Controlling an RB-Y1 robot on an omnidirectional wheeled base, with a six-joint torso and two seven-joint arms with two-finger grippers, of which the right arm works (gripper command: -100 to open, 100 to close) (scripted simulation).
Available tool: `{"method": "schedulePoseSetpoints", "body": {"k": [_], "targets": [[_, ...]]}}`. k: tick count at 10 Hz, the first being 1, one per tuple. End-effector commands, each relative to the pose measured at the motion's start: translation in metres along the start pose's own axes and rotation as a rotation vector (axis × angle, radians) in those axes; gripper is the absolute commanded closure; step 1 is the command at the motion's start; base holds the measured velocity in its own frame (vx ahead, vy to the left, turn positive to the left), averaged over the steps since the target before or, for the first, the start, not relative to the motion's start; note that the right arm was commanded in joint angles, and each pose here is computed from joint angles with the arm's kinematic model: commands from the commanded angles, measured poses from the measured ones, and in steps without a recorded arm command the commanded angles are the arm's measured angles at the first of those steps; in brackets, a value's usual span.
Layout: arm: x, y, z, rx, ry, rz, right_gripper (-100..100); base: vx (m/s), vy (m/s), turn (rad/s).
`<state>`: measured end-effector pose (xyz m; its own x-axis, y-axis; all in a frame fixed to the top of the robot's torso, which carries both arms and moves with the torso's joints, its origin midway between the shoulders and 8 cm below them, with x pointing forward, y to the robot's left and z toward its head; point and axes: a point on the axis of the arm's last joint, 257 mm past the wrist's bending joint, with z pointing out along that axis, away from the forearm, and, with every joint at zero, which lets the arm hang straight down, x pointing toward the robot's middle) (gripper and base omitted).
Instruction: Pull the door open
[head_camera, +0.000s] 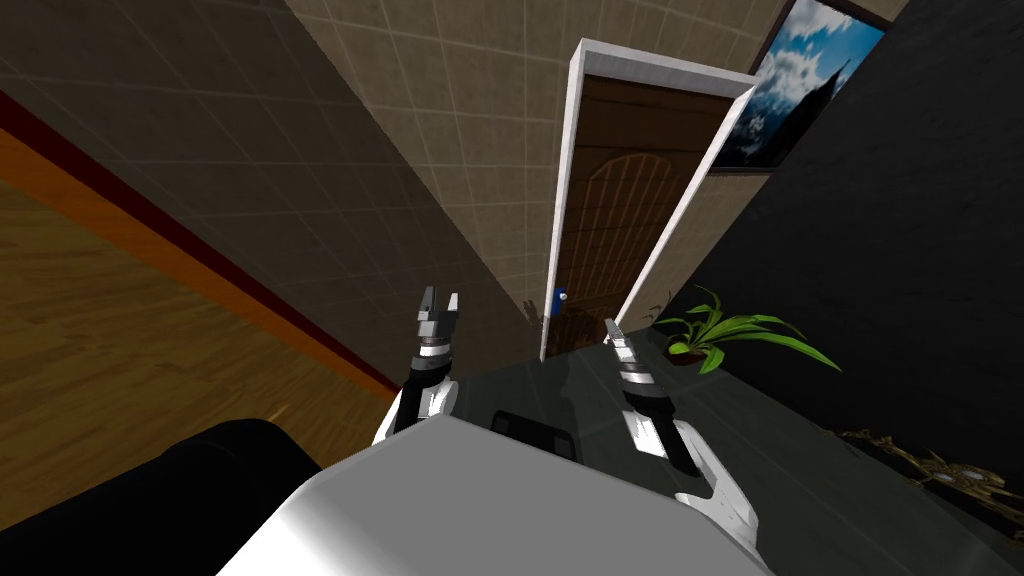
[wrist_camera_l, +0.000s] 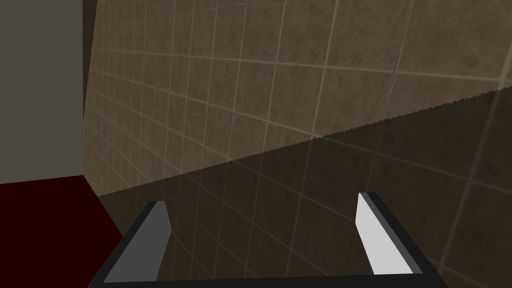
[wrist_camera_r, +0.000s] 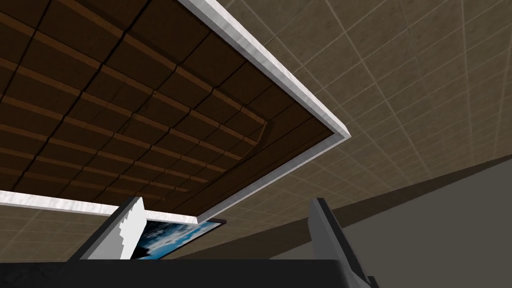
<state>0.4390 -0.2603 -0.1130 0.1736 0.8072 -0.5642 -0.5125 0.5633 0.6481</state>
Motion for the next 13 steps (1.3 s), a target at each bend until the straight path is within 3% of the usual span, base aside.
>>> {"method": "schedulePoseSetpoints", "body": {"k": [1,5,6,8,9,13], "targets": [[0.008,-0.010,-0.0030,0.015,0.025,-0.026,-100,0.070,0.015,0.001],[0.029,-0.032,0.0005,0.008,0.114,-0.155,-100,0.063,0.012,-0.001],[0.032,-0.040,-0.0037,0.025,0.122,-0.152,-100,0.060,0.008,0.001],[0.042,-0.051,-0.0003,0.009,0.176,-0.240,-100,0.075,0.015,-0.001],[0.046,-0.060,-0.0053,0.028,0.186,-0.237,-100,0.060,0.013,0.002],[0.056,-0.079,-0.0078,0.029,0.248,-0.319,-100,0.046,0.013,-0.001]]}}
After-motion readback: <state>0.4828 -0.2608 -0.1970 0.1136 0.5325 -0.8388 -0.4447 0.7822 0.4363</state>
